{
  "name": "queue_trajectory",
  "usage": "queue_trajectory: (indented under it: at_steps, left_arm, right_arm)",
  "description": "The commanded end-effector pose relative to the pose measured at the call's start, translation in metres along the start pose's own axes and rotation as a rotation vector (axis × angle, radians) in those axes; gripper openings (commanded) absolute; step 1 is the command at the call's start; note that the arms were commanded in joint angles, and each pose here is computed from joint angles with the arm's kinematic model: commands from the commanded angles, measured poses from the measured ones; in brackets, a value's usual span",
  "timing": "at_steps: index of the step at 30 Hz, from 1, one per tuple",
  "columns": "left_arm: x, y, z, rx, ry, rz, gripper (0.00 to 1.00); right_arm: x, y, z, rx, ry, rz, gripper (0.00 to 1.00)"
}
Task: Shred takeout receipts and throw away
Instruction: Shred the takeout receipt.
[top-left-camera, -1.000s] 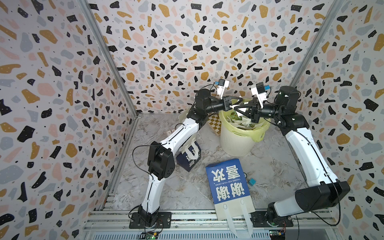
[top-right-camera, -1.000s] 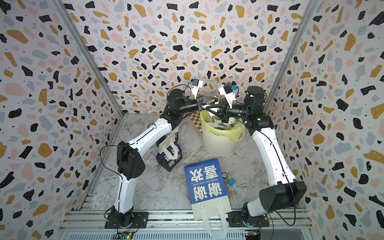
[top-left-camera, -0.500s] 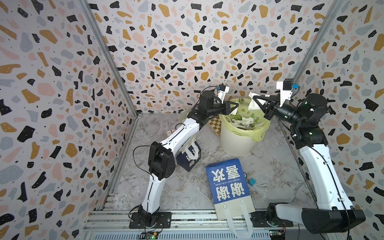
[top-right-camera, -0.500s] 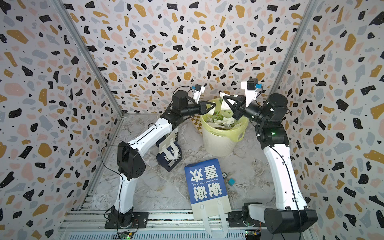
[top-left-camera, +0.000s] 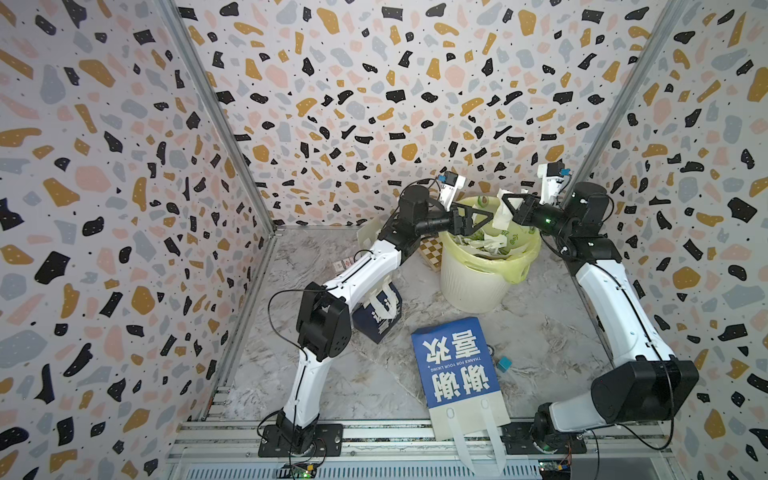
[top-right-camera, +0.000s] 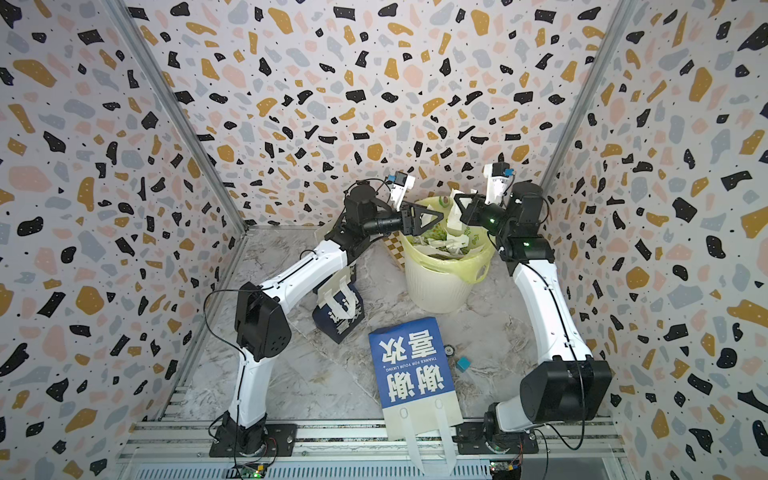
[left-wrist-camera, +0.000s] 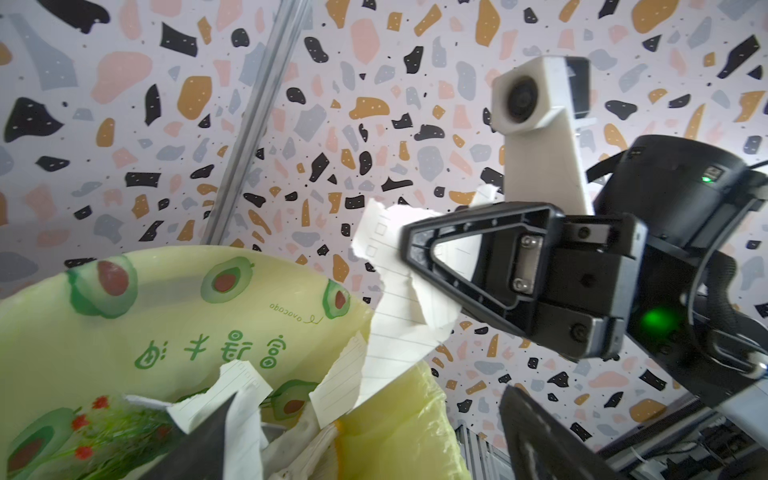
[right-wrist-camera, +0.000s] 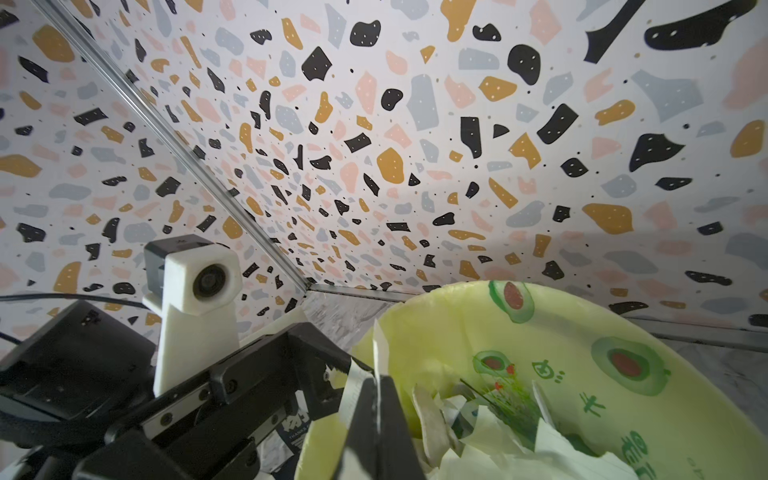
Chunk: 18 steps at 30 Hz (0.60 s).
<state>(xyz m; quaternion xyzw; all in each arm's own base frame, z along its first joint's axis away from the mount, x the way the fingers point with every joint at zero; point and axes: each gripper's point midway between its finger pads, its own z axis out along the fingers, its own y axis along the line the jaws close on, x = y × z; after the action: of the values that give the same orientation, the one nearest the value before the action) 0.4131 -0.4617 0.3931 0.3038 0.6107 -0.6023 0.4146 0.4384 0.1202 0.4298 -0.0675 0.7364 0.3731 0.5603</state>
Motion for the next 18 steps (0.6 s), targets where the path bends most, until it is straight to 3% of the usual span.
queue_trajectory:
  at_steps: [1, 12, 15, 18]
  left_arm:
    - [-0.018, -0.039, 0.0, 0.163, -0.063, 0.092, 0.88]
    - [-0.01, -0.036, 0.009, 0.17, -0.049, 0.065, 0.66]
    - [-0.009, -0.036, 0.01, 0.169, -0.047, 0.06, 0.54]
    - [-0.011, -0.037, 0.01, 0.168, -0.053, 0.059, 0.36]
  right_arm:
    - [-0.021, 0.03, -0.011, -0.145, -0.037, 0.041, 0.0]
    - [-0.015, 0.049, -0.01, -0.289, -0.01, 0.116, 0.0]
    - [-0.014, 0.053, -0.007, -0.298, -0.006, 0.11, 0.0]
    - [-0.01, 0.053, -0.005, -0.299, 0.0, 0.103, 0.0]
